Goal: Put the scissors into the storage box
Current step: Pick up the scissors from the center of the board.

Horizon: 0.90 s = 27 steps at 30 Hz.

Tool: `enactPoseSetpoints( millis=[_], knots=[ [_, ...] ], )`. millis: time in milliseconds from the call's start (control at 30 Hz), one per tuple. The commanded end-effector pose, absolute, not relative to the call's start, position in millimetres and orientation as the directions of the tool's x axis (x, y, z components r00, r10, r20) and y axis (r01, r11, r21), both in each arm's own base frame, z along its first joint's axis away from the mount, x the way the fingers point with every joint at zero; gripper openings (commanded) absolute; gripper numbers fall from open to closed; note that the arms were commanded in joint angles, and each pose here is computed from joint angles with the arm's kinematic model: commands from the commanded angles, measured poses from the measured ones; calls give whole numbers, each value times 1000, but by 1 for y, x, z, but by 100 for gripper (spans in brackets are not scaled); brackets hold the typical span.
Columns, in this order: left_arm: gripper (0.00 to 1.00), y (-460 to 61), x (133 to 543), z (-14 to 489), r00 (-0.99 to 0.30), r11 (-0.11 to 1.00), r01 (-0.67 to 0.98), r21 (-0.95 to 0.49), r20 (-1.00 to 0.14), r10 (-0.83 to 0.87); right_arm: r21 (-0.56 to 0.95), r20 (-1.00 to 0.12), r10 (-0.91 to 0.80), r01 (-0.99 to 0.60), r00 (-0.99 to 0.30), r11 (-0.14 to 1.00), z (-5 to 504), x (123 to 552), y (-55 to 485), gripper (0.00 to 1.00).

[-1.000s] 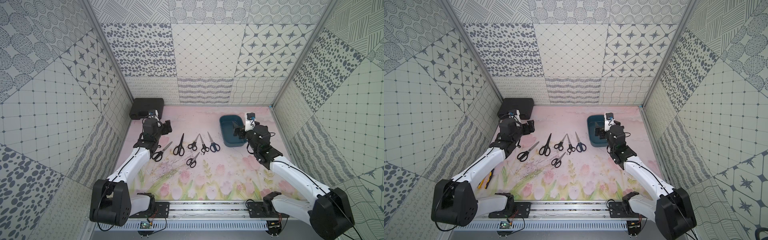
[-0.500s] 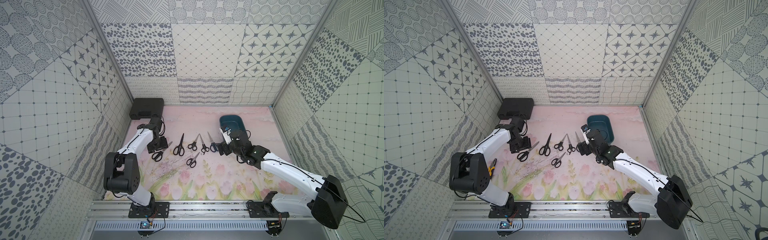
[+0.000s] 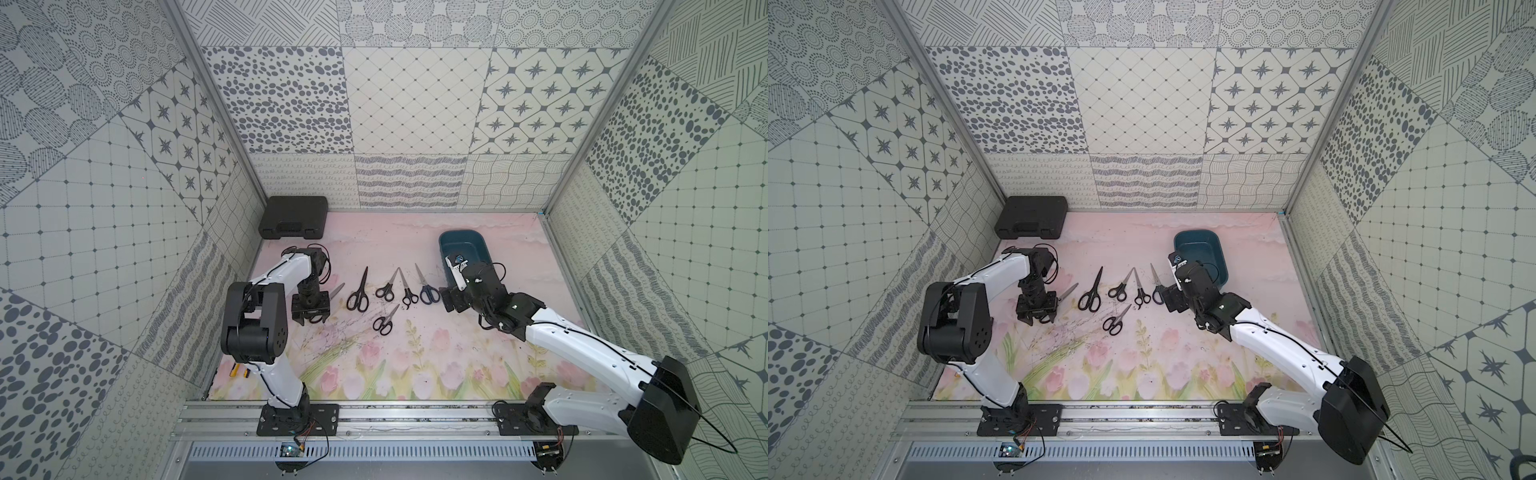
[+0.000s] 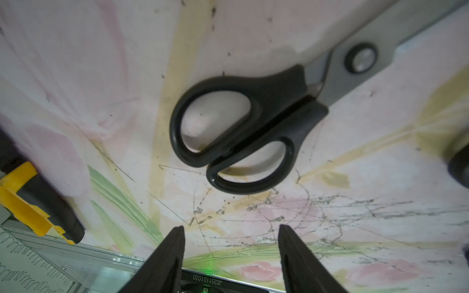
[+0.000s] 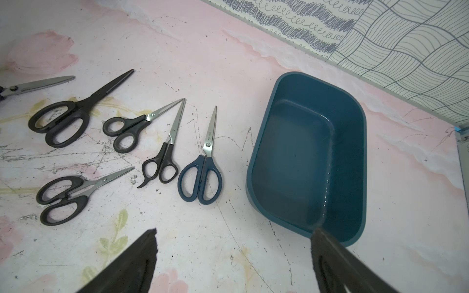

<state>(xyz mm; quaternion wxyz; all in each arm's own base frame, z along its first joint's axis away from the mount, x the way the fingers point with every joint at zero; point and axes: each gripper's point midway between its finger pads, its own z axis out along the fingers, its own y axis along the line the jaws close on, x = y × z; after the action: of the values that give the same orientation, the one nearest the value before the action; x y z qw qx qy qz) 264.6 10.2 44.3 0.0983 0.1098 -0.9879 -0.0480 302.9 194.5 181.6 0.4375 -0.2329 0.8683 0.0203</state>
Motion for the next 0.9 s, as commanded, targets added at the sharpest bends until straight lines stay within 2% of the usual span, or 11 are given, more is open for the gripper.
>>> enactPoseSetpoints(
  millis=[0,133,267,400,467,533,600,700,767,867],
  knots=[
    [61,21,269,48,-967,983,-104,149,217,-135,-159,-766,-370,-403,-526,901,175,299,191,97],
    [59,27,277,45,-968,981,-75,177,222,-114,-177,-741,-381,-386,-553,905,158,299,186,97],
    [59,22,285,37,-970,988,-60,143,224,-91,-194,-714,-393,-376,-580,906,143,297,184,97],
    [56,25,285,24,-959,986,-40,163,271,-84,-213,-704,-403,-367,-585,905,140,296,182,97],
    [49,21,283,17,-951,989,-39,142,299,-80,-216,-707,-400,-361,-583,907,141,295,181,96],
    [46,21,281,13,-946,989,-39,141,315,-82,-222,-706,-400,-353,-584,909,140,294,178,96],
    [36,21,280,11,-944,989,-38,141,318,-82,-230,-708,-394,-336,-586,913,139,294,174,97],
    [34,16,279,13,-945,991,-57,119,314,-92,-249,-705,-398,-321,-586,914,138,293,169,96],
    [26,14,278,15,-945,991,-72,109,312,-102,-263,-701,-408,-320,-584,910,136,293,166,97],
    [21,10,275,13,-940,991,-91,101,320,-119,-285,-695,-424,-319,-581,904,135,293,163,97]
  ],
)
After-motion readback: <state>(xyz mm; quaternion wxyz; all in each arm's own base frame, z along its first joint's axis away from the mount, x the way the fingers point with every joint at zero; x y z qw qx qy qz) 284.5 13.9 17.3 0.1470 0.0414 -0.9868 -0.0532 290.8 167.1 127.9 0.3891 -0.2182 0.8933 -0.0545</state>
